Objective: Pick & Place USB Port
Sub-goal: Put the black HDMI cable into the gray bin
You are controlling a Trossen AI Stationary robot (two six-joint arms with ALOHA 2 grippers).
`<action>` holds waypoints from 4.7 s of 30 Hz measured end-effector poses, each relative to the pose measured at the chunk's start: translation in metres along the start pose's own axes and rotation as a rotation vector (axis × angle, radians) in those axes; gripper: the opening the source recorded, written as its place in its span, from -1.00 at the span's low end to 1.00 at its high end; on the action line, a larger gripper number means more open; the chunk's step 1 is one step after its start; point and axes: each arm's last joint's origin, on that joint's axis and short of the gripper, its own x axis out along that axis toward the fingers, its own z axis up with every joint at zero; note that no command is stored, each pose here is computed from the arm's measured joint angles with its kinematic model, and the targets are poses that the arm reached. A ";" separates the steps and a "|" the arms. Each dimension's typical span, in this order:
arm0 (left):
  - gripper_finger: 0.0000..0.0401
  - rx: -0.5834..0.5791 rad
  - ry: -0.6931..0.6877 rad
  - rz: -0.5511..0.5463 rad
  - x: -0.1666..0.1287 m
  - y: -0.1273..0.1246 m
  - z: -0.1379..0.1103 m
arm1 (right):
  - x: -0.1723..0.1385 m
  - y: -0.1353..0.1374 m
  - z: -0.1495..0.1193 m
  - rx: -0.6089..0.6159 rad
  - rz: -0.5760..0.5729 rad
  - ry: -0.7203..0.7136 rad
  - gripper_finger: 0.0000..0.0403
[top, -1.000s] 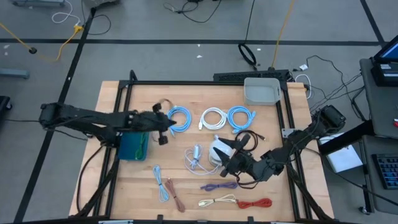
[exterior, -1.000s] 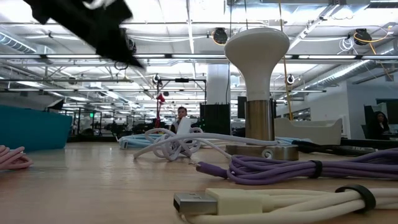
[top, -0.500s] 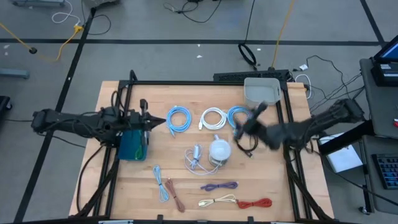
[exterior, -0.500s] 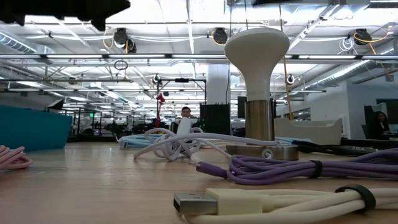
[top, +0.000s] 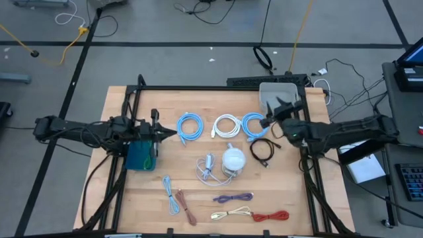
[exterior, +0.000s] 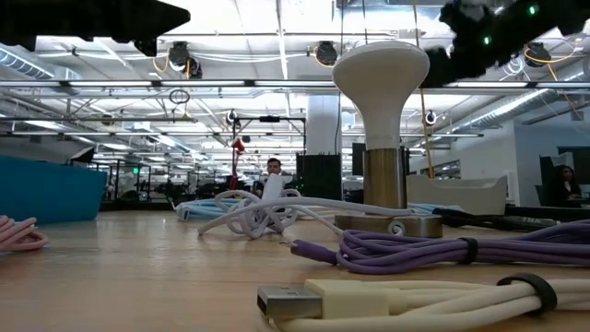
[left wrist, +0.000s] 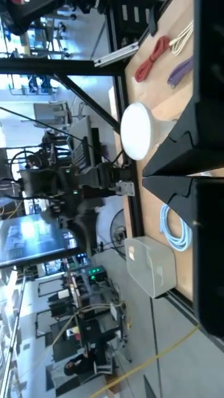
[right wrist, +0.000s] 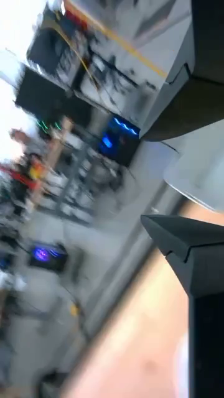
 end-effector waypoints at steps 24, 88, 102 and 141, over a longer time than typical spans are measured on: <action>-0.92 -0.020 0.079 -0.006 0.000 -0.001 -0.008 | -0.017 0.029 -0.087 -0.288 0.432 0.749 -0.03; -0.94 -0.061 0.117 0.017 -0.001 -0.001 -0.011 | -0.052 0.047 -0.019 0.086 0.120 0.375 -1.00; -0.91 -0.074 0.137 0.017 -0.001 -0.001 -0.013 | 0.020 0.026 0.003 0.092 -0.359 0.105 -1.00; -0.93 -0.061 0.179 0.011 -0.002 -0.004 -0.016 | 0.092 -0.010 -0.088 0.020 -0.684 0.198 -1.00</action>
